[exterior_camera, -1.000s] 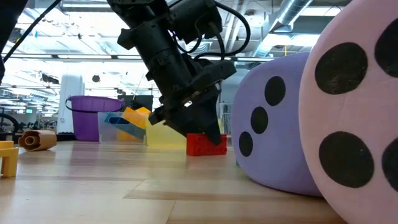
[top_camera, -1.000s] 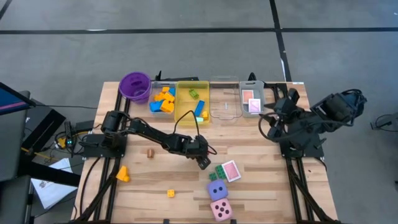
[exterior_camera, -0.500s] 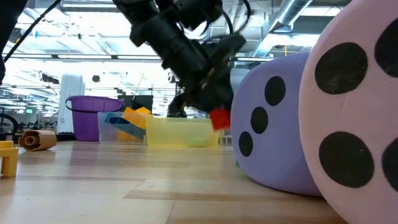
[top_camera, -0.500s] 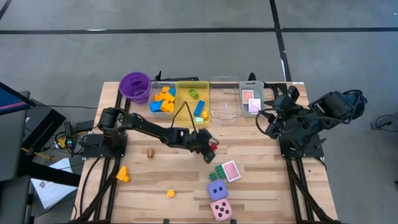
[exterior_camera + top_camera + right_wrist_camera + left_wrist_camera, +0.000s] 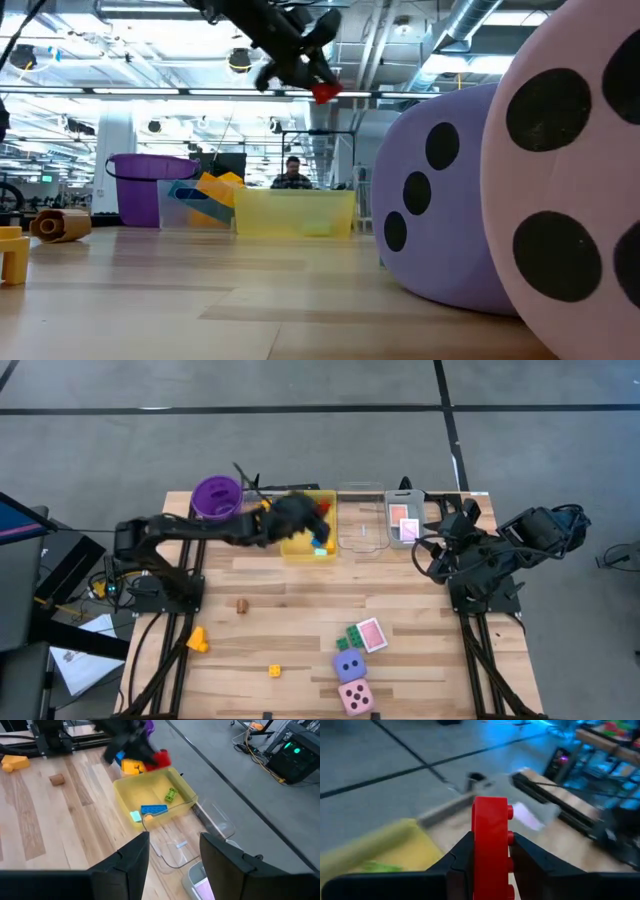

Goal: Pick & Place Toys
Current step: Put the small red game piece into the yellow bin, then adjust the green game pieces

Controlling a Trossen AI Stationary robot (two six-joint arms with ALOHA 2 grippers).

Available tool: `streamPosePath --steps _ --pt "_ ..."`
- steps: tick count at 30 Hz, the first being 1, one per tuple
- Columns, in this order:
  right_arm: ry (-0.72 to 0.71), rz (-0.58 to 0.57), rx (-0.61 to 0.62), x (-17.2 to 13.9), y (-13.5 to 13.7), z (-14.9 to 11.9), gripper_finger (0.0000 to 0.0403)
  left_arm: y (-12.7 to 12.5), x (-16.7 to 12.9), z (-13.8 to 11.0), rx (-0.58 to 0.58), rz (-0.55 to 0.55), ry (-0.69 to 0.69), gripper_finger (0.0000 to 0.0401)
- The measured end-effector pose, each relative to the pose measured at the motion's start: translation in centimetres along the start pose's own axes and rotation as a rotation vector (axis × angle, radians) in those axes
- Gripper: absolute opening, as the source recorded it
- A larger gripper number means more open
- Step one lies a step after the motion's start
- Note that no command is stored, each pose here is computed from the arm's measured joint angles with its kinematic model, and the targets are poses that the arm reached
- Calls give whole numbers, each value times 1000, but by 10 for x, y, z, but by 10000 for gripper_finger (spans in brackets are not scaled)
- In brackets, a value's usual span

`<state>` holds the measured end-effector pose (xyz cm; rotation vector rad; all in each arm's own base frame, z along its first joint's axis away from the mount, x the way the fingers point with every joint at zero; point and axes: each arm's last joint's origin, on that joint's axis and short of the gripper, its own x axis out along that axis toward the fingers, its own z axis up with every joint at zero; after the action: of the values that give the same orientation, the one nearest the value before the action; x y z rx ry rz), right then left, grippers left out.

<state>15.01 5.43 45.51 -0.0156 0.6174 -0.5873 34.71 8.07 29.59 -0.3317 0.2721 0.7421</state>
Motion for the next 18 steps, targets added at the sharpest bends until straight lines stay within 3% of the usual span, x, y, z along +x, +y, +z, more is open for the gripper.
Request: streamPosePath --steps 4,9,18 --pt "-6 5 10 0 1 1 168 29 2 19 -20 78 -34 87" --pt "-8 7 15 0 1 1 168 51 10 19 -17 150 18 98" --pt "-18 14 30 0 2 2 168 53 22 -3 38 168 163 150"
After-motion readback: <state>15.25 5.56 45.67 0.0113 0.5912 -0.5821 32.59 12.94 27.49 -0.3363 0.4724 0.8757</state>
